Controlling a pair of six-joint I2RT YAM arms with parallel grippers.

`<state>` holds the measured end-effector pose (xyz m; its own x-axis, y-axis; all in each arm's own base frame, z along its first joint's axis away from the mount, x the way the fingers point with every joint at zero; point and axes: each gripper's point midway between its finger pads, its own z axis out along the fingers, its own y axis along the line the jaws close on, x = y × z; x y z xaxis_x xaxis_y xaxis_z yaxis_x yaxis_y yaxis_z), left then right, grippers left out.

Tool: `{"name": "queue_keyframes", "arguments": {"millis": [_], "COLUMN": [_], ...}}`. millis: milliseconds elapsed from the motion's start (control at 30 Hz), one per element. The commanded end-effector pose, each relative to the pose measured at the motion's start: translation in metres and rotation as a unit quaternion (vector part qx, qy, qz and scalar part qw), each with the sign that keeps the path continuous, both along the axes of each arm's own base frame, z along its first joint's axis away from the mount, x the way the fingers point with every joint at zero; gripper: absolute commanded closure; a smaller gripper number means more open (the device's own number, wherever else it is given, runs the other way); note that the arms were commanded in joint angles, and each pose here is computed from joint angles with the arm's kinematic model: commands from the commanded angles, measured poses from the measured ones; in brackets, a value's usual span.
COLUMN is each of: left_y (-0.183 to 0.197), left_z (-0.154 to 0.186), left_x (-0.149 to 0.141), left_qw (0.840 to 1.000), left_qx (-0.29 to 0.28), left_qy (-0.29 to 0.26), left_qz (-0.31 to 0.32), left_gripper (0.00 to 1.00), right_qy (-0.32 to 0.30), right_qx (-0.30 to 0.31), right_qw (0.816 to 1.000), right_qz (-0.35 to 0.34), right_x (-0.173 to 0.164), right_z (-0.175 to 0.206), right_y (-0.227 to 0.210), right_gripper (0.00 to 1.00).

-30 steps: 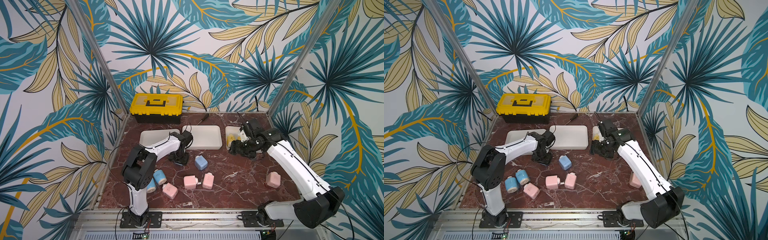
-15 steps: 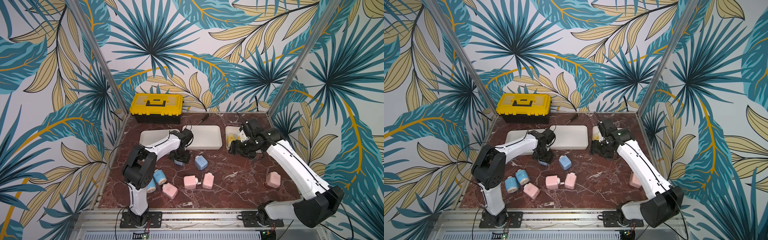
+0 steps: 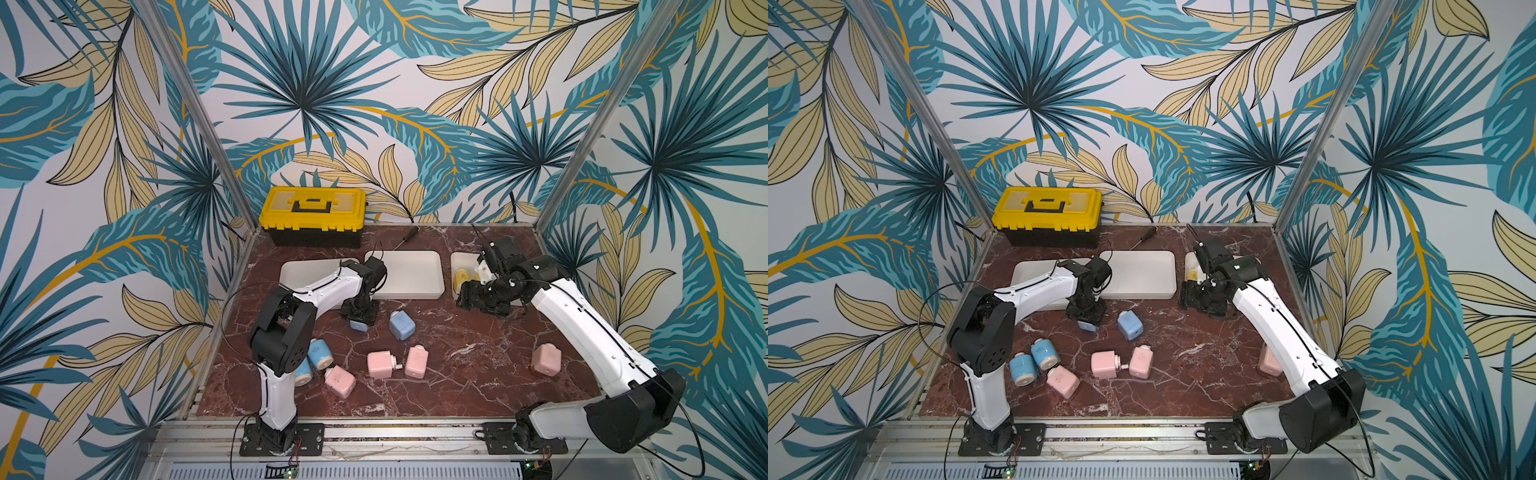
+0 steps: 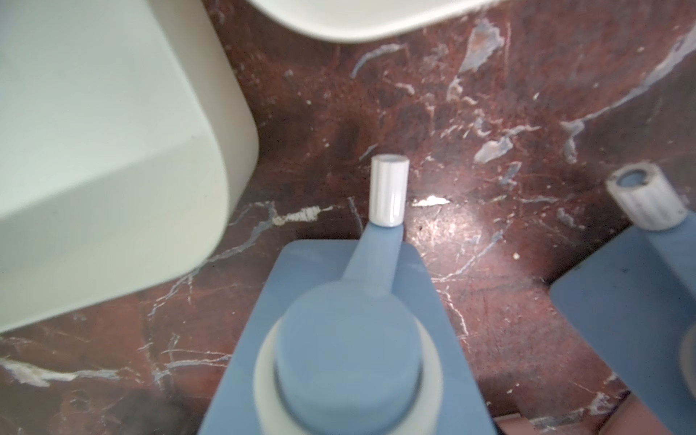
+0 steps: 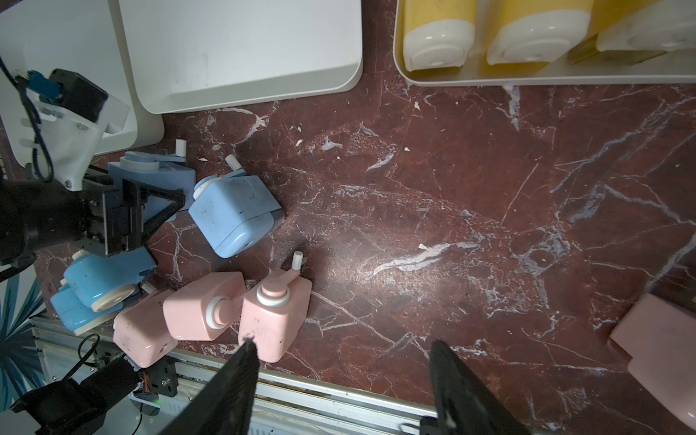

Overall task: Place the pencil sharpeners by color into the storage box
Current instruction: Pick up the pencil sharpener from the center of the board, then place the pencil sharpener in the storage box.

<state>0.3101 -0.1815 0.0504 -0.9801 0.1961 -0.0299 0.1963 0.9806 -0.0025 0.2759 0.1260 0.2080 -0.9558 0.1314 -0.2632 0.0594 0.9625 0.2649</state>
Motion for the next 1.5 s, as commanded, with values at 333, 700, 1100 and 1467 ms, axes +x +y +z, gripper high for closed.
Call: {"name": "queue_keyframes", "arguments": {"millis": [333,700,1100,1467], "left_y": [0.013,0.119,0.209,0.229], "left_z": [0.111,0.122,0.069,0.03], "left_x": [0.019,0.075,0.09,0.089], "left_qw": [0.989,0.982,0.982,0.986], "left_qx": [-0.057,0.026,0.087,0.067], "left_qy": [-0.133,-0.168,-0.097,-0.043], "left_qz": [0.029,0.088,0.137,0.147], "left_gripper": [0.47,0.48,0.55,0.57], "right_qy": [-0.007,0.007,0.024,0.042], "right_qx": [0.011,0.013,0.029,0.034], "right_qw": [1.0,0.999,0.999,0.998], "right_qz": [0.019,0.038,0.039,0.027], "right_x": [0.007,0.019,0.042,0.055], "right_z": [0.004,-0.004,-0.011,-0.027], "right_y": [0.009,0.018,0.034,0.041], "right_gripper": [0.27,0.27,0.27,0.27]}}
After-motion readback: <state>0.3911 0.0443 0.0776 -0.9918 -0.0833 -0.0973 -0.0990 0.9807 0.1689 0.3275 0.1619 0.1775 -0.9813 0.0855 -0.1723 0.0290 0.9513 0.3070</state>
